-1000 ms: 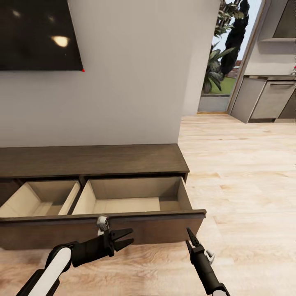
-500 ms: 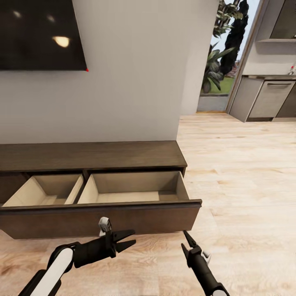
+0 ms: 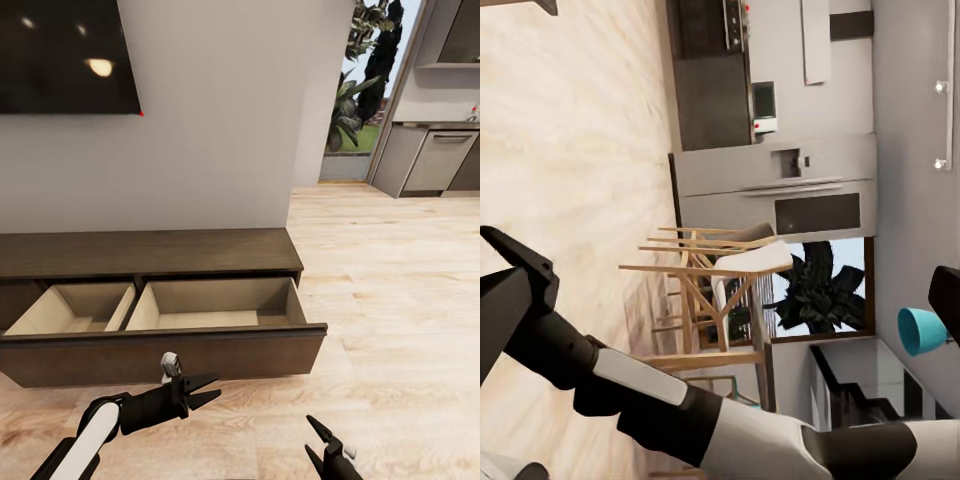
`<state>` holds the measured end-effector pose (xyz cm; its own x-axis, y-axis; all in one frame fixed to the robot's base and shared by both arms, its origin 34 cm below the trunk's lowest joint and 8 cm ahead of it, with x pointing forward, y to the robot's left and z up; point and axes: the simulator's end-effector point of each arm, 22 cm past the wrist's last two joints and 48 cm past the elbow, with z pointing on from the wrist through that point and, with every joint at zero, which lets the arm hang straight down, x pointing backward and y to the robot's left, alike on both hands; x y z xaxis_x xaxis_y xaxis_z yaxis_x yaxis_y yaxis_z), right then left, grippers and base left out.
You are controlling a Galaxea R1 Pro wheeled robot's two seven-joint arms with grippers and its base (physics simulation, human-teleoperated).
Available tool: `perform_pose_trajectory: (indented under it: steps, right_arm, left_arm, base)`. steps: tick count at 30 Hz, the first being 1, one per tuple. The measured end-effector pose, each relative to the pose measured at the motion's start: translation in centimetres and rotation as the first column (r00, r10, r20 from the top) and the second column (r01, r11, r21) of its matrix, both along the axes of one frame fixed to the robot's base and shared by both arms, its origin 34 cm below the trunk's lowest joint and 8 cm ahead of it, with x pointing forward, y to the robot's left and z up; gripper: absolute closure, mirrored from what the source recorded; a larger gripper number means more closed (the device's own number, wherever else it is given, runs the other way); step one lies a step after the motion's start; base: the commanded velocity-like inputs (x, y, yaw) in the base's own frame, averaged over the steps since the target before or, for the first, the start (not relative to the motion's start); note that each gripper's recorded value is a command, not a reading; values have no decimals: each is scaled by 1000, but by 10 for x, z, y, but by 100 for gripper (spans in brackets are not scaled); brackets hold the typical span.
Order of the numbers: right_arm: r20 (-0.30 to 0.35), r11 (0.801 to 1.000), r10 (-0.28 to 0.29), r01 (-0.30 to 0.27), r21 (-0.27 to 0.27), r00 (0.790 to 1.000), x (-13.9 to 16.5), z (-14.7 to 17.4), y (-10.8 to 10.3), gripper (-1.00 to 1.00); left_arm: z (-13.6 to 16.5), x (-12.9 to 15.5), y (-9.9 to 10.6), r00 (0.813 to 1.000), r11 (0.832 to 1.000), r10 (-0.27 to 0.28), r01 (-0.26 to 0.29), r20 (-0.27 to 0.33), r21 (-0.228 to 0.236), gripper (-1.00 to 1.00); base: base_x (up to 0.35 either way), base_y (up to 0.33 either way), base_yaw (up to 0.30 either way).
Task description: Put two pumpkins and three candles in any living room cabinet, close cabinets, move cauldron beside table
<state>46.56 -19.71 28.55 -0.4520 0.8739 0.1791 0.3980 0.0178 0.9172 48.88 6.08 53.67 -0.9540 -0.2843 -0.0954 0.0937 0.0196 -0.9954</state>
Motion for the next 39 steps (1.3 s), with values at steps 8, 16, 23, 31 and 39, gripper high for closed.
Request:
perform_pose_trajectory:
  steps: [8, 16, 23, 31, 39]
  right_arm:
    - [148, 998, 29, -36, 47, 988, 5, 37, 5, -100]
    - [177, 998, 43, -50, 40, 983, 8, 49, 7, -100]
    - [188, 996, 76, -82, 26, 979, 4, 54, 13, -100]
    - [196, 997, 68, -76, 32, 978, 2, 60, 12, -100]
    - [225, 997, 64, -72, 30, 972, 7, 73, 10, -100]
  left_arm:
    - [12, -1, 0, 1000, 1000, 1, -1, 28, 2, -100]
    - [25, -2, 1, 998, 1000, 3, -3, 60, 4, -100]
    - [37, -3, 3, 996, 1000, 5, -6, 88, 5, -100]
    - [51, -5, 4, 993, 1000, 6, -6, 120, 6, -100]
    - [65, -8, 5, 988, 1000, 7, -8, 152, 7, -100]
  base:
    - [0, 0, 0]
    - [0, 0, 0]
    - [0, 0, 0]
    - [0, 0, 0]
    - [0, 0, 0]
